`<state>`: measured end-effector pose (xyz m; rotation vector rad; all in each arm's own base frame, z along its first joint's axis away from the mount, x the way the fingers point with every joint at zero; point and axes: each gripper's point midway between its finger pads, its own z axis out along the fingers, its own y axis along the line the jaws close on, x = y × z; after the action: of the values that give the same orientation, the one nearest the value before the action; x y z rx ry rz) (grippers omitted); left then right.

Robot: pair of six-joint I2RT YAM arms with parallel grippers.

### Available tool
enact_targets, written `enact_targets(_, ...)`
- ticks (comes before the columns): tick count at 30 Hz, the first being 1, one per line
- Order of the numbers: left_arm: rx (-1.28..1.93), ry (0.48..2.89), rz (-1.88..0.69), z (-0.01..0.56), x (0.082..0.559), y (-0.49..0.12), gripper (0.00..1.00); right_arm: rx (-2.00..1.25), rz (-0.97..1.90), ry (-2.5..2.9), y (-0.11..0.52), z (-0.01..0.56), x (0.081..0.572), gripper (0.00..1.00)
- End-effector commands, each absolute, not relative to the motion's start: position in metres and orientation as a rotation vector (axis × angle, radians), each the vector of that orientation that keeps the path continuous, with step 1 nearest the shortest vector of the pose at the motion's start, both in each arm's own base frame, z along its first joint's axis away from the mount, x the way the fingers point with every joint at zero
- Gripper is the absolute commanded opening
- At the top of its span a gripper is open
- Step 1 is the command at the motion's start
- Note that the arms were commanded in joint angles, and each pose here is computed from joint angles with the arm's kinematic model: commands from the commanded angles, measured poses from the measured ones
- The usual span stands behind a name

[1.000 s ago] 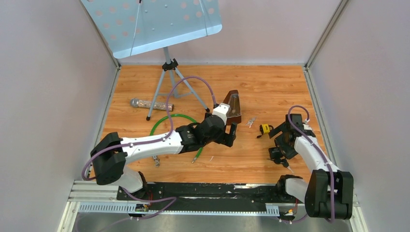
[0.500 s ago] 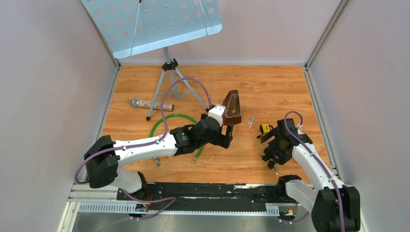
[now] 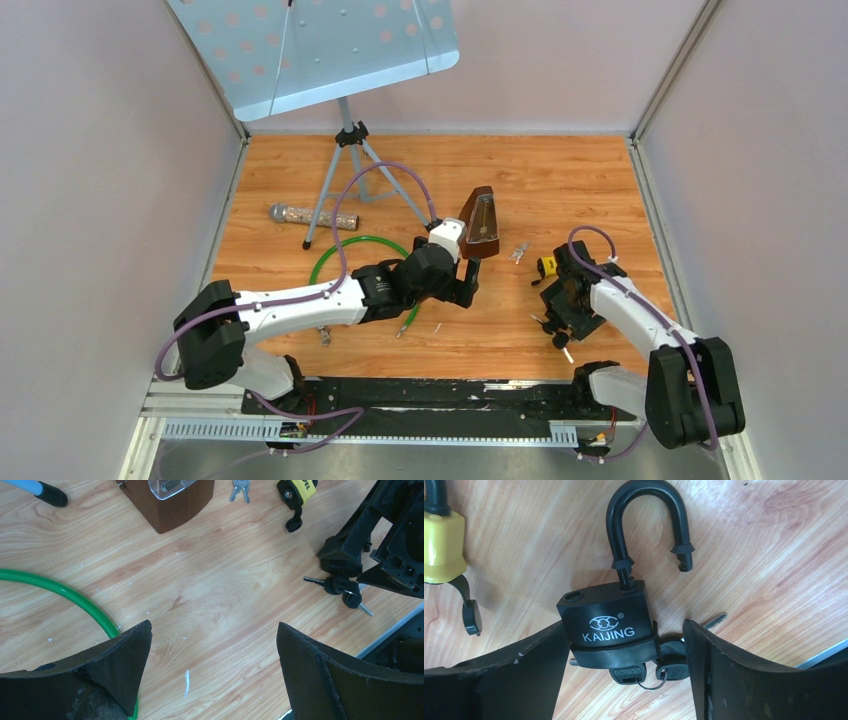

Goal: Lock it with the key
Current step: Pick up the lock from the center of the board.

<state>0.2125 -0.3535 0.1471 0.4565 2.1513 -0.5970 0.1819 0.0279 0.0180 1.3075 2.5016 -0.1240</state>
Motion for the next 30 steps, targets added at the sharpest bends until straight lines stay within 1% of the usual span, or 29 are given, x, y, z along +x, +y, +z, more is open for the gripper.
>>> enact_targets(1, 0.4, 2.104, -0.597, 0.164, 0.218, -0.348, 1.0, 1.305, -0.149, 2.462, 0.027, 0.023, 0.193, 0.72)
enact_targets(5, 0.38, 2.086, -0.594, 0.169, 0.22, -0.345, 1.0, 1.284, -0.143, 2.461, 0.028, 0.024, 0.195, 0.55)
enact_targets(10, 0.354, 2.077, -0.581, 0.172, 0.222, -0.34, 1.0, 1.239, -0.104, 2.446, 0.031, 0.035, 0.203, 0.39)
enact_targets(11, 0.351, 2.074, -0.583, 0.174, 0.221, -0.339, 1.0, 1.227, -0.077, 2.438, 0.034, 0.039, 0.206, 0.37)
enact_targets(15, 0.324, 2.061, -0.597, 0.181, 0.221, -0.335, 1.0, 1.185, 0.116, 2.365, 0.051, 0.072, 0.219, 0.35)
enact_targets(18, 0.353, 2.041, -0.636, 0.188, 0.216, -0.337, 1.0, 1.146, 0.323, 2.252, 0.065, 0.114, 0.228, 0.34)
enact_targets(24, 0.408, 1.957, -0.798, 0.215, 0.203, -0.347, 1.0, 0.862, 0.681, 2.045, 0.102, 0.205, 0.236, 0.32)
enact_targets(27, 0.438, 1.842, -0.938, 0.239, 0.195, -0.36, 1.0, 0.818, 0.795, 1.97, 0.115, 0.236, 0.234, 0.31)
enact_targets(30, 0.473, 1.76, -1.002, 0.251, 0.189, -0.366, 1.0, 0.795, 0.894, 1.899, 0.127, 0.263, 0.234, 0.3)
